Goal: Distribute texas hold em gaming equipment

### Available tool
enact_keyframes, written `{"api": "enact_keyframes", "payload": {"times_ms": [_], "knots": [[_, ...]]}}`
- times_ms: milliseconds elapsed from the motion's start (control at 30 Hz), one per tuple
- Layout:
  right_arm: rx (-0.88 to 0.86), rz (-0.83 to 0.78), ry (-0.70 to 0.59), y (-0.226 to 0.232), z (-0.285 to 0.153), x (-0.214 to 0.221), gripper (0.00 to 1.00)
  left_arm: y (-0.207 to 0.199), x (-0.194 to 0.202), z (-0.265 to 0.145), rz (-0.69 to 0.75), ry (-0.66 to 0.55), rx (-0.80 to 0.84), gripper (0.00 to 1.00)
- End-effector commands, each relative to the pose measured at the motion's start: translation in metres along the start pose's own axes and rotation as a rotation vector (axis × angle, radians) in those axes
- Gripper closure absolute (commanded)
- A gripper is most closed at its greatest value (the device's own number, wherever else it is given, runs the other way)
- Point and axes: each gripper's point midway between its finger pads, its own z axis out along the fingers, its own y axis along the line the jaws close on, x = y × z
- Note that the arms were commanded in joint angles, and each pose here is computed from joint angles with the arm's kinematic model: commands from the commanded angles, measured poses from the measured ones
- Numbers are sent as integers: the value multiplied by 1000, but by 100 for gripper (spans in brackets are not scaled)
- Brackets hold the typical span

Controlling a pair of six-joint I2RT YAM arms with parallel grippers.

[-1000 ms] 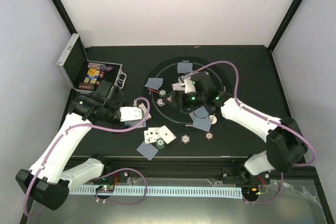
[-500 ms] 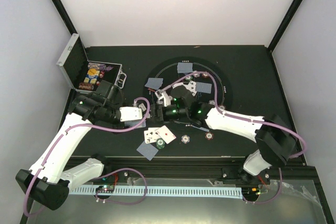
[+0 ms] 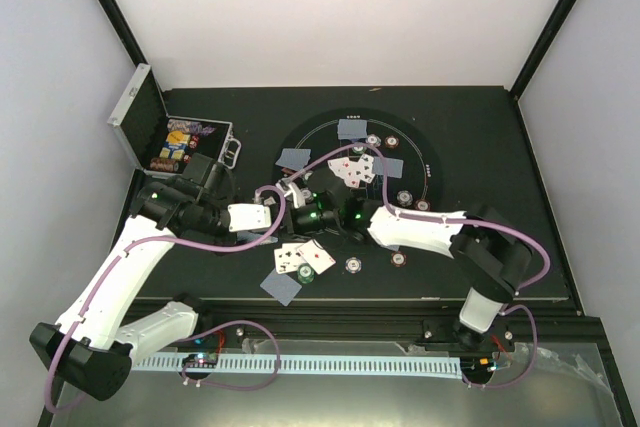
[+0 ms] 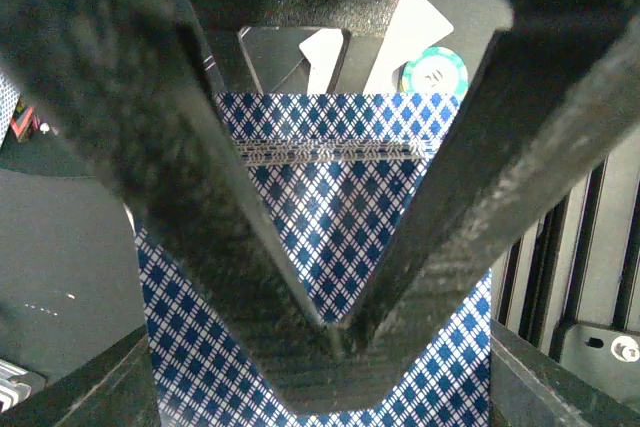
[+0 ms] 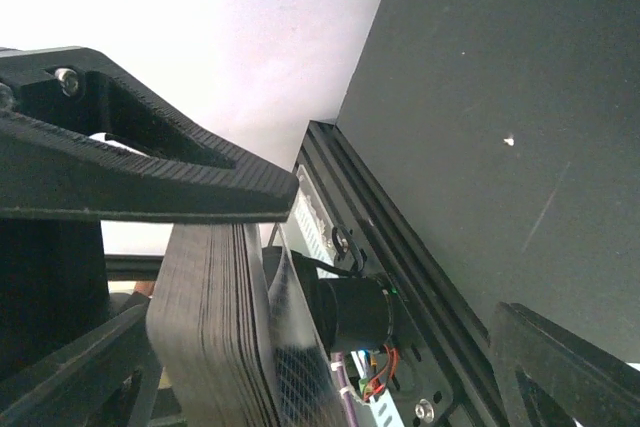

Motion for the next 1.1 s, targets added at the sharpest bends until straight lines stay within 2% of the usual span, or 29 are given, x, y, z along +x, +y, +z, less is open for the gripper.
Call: {"api": "enact_keyframes", "payload": {"times_ms": [0,233,433,600,833,1067], "knots": [[-66,-11,6,18,10,-6,10,1,-6,-11,18,-20,-19,98],[4,25,28,-11,17,-6,16,1,-6,-13,24,-20,-28,98],[86,52,13,-45,-2,-7,21,1,-5,-14,34,-18,-36,98],[125,42,6,-52,-18,-5,23,1,-6,-14,33,-23,-35,98],[115,20,-19,-37,-31,-10,34,1,-6,-12,31,-23,-32,98],[79,-25,-55,-4,-43,-22,51,1,-6,-11,27,-21,-30,98]]}}
